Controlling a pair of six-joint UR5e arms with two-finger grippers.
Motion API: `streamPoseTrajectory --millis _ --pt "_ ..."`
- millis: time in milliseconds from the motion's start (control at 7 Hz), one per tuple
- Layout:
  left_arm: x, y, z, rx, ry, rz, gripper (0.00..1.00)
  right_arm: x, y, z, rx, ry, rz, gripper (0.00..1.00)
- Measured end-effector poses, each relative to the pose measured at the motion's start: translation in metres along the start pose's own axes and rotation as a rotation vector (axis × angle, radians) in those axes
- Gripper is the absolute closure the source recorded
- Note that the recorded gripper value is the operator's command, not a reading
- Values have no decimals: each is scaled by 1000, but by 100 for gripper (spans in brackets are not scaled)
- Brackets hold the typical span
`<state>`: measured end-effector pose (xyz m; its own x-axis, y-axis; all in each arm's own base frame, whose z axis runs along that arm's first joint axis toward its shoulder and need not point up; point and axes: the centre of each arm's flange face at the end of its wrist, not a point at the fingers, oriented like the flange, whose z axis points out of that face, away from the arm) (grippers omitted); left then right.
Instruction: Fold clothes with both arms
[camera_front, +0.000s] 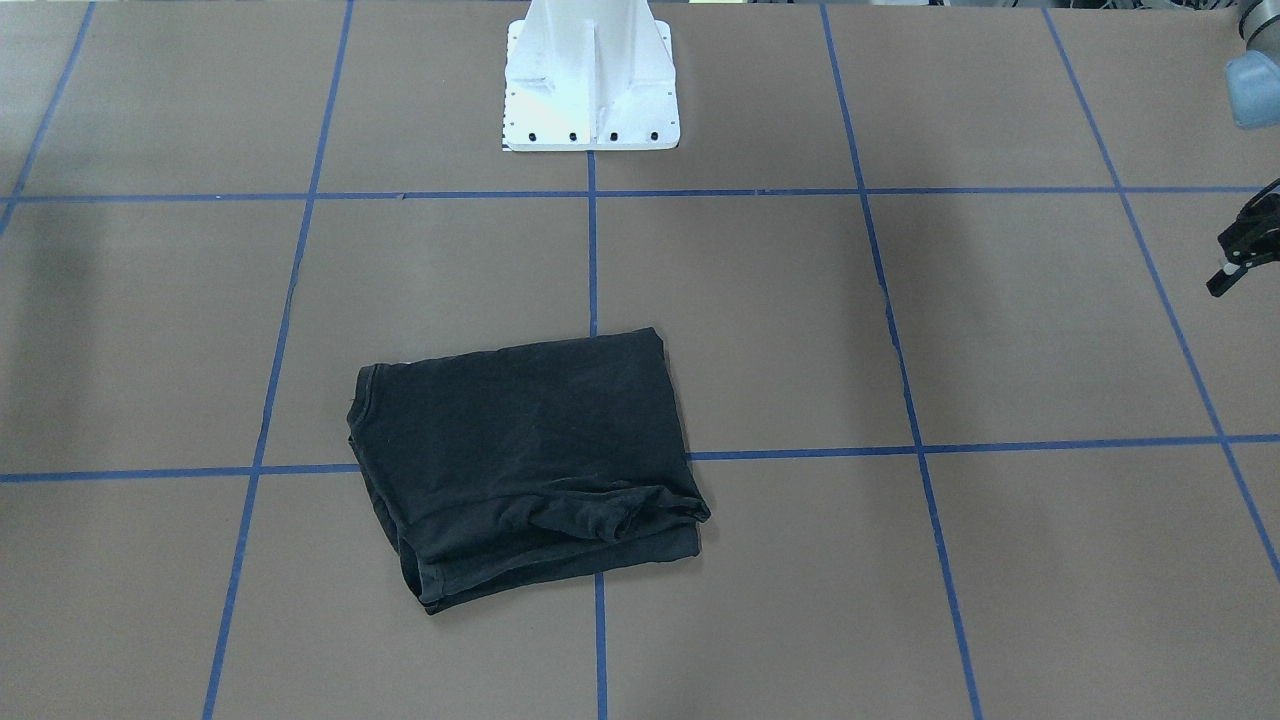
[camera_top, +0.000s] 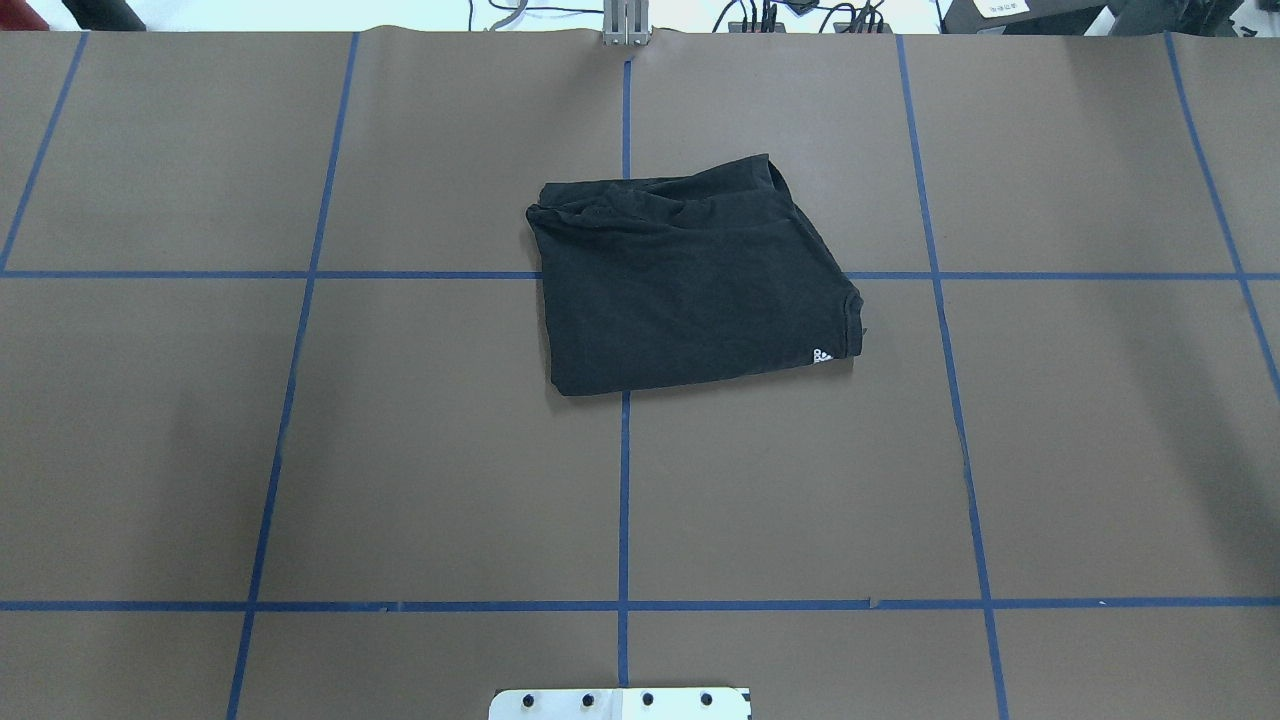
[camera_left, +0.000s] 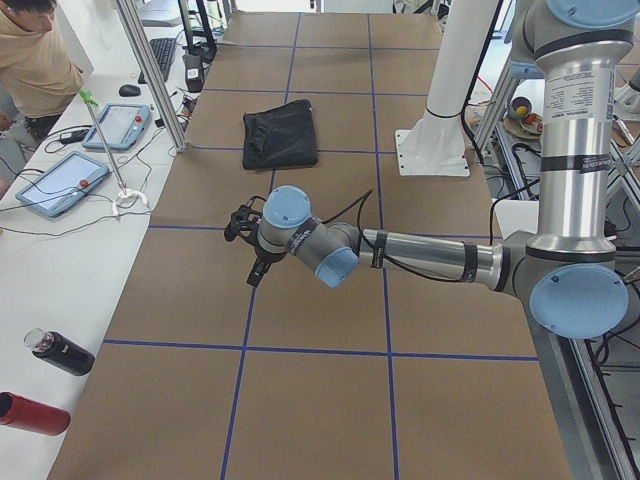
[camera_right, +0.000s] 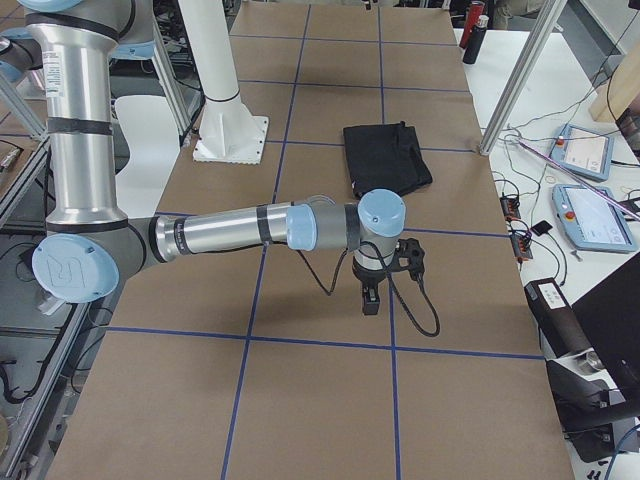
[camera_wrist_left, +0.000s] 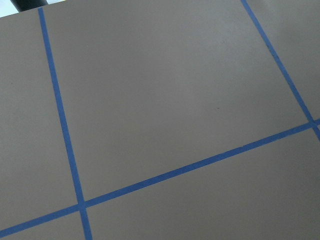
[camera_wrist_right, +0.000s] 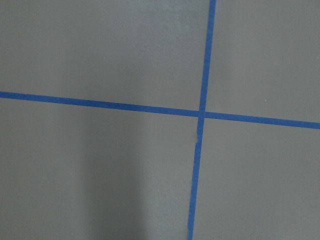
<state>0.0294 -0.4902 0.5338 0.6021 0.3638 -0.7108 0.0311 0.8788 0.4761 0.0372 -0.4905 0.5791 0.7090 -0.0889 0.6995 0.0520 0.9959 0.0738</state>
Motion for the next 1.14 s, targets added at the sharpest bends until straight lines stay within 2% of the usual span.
streamPoseTrajectory --millis 286,571,1143 --pt "14 4 -12 14 23 21 0 -2 3 2 -3 8 -4 0" --pt "14 15 -19 9 20 9 0 -12 0 -6 13 -10 -28 0" --pt "-31 39 -36 -82 -53 -94 0 -17 -1 -8 17 -12 -43 0"
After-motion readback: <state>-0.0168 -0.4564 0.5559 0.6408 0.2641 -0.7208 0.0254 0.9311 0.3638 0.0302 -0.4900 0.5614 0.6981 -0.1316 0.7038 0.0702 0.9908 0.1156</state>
